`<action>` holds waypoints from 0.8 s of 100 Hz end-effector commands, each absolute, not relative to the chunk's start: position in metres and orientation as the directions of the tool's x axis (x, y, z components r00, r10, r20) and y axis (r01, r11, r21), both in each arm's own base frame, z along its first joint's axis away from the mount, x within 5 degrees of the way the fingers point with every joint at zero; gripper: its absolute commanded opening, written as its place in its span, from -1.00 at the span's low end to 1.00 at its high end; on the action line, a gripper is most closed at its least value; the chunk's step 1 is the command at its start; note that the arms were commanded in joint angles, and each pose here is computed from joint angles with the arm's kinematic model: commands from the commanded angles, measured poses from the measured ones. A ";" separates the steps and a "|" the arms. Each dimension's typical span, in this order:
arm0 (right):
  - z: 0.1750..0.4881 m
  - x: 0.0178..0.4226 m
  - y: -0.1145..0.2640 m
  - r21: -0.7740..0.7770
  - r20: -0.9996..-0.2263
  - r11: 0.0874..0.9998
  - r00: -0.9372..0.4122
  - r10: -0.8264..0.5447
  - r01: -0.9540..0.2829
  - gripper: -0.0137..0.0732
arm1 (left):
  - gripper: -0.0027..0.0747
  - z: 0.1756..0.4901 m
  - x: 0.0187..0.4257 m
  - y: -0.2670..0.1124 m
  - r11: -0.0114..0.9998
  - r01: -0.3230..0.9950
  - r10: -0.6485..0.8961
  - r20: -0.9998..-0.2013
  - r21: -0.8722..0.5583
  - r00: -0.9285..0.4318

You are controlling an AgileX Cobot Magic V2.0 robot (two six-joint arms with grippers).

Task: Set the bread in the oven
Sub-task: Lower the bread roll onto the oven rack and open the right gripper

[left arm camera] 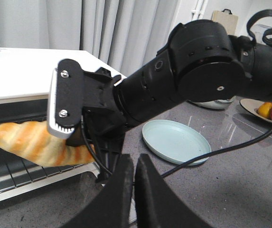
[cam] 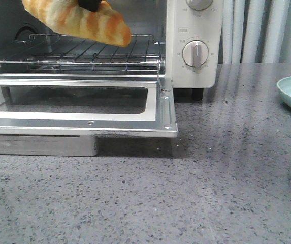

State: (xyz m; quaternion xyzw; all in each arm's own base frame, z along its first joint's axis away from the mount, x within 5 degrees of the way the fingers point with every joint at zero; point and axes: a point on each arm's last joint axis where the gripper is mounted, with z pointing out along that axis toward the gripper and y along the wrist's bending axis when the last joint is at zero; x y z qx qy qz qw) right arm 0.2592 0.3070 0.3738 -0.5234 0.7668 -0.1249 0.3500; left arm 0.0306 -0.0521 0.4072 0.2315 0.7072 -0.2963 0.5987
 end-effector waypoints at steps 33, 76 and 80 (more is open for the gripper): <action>0.393 0.294 0.291 -0.641 -0.490 0.468 -0.145 -0.860 -0.608 -0.84 | -0.99 0.418 0.030 -0.052 0.708 0.687 -0.083 -0.985 -0.166 -0.153; 0.395 0.297 0.292 -0.640 -0.522 0.484 -0.125 -0.844 -0.597 0.12 | -0.99 0.418 0.030 -0.052 0.709 0.686 -0.081 -0.985 -0.165 -0.152; 0.395 0.297 0.292 -0.640 -0.524 0.485 -0.124 -0.843 -0.597 0.23 | -0.99 0.417 0.030 -0.052 0.711 0.684 -0.077 -0.986 -0.161 -0.151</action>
